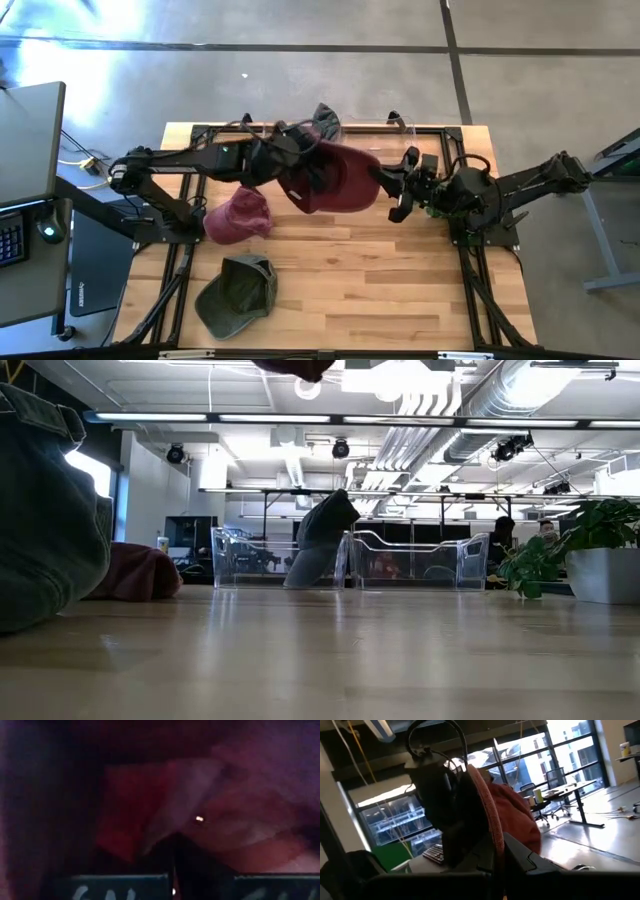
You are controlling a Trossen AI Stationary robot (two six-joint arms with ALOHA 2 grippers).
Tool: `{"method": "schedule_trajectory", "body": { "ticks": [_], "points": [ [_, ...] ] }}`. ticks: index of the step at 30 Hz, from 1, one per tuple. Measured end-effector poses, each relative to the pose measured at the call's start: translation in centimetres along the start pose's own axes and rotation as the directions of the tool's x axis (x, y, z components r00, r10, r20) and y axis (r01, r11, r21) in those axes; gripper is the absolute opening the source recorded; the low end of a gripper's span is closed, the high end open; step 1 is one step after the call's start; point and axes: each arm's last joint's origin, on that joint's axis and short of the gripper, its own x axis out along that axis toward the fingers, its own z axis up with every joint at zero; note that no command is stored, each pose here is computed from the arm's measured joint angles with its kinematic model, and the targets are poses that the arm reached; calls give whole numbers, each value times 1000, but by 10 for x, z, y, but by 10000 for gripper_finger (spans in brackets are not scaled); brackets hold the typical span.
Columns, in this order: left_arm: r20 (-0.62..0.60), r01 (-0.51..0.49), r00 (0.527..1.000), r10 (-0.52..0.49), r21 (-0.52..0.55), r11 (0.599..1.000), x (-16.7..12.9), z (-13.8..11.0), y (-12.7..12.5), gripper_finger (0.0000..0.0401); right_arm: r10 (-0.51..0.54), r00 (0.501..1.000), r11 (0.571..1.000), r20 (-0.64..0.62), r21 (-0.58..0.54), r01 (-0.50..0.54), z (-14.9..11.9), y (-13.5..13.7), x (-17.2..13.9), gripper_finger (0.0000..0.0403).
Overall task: Pick & Place hat
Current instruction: Put the right red cap into the right transparent bin
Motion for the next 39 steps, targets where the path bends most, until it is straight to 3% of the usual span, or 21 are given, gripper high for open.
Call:
{"method": "schedule_trajectory", "body": {
  "ticks": [3,5,9,12,17,22,26,28,31,35,39],
  "points": [
    [-76,8,997,-6,23,1000,-22,12,5,0,-43,999,999,18,-4,43,1,1,-2,11],
    [-143,72,987,-68,22,997,-38,21,10,0,-68,997,998,28,-15,68,2,1,-2,9],
    [-257,204,942,-214,-64,977,-62,32,21,0,-103,994,995,37,-15,104,3,-1,-2,7],
    [-253,223,936,-243,-107,969,-66,36,22,0,-113,993,993,39,-16,114,3,-1,-2,10],
    [-140,122,981,-133,-87,989,-68,41,16,0,-104,994,994,39,-15,105,3,-1,-2,8],
    [-92,-12,996,13,7,1000,-39,32,-4,0,-79,996,997,41,-10,79,4,0,-1,8],
    [-31,-142,989,145,75,987,-14,31,-12,0,-30,999,1000,39,-2,30,4,1,-1,12],
    [-44,-197,977,207,161,967,-10,25,-11,0,-12,999,1000,37,-1,12,4,2,-1,8],
    [0,-265,963,269,161,951,-11,27,-11,0,13,999,1000,36,2,-13,4,4,-2,7],
    [7,-287,957,290,175,942,-15,26,-11,0,-18,999,1000,32,3,18,3,7,-5,11],
    [-10,-140,990,143,144,980,-41,35,-5,0,-129,990,992,54,-9,129,4,6,-7,8]
  ]
}}
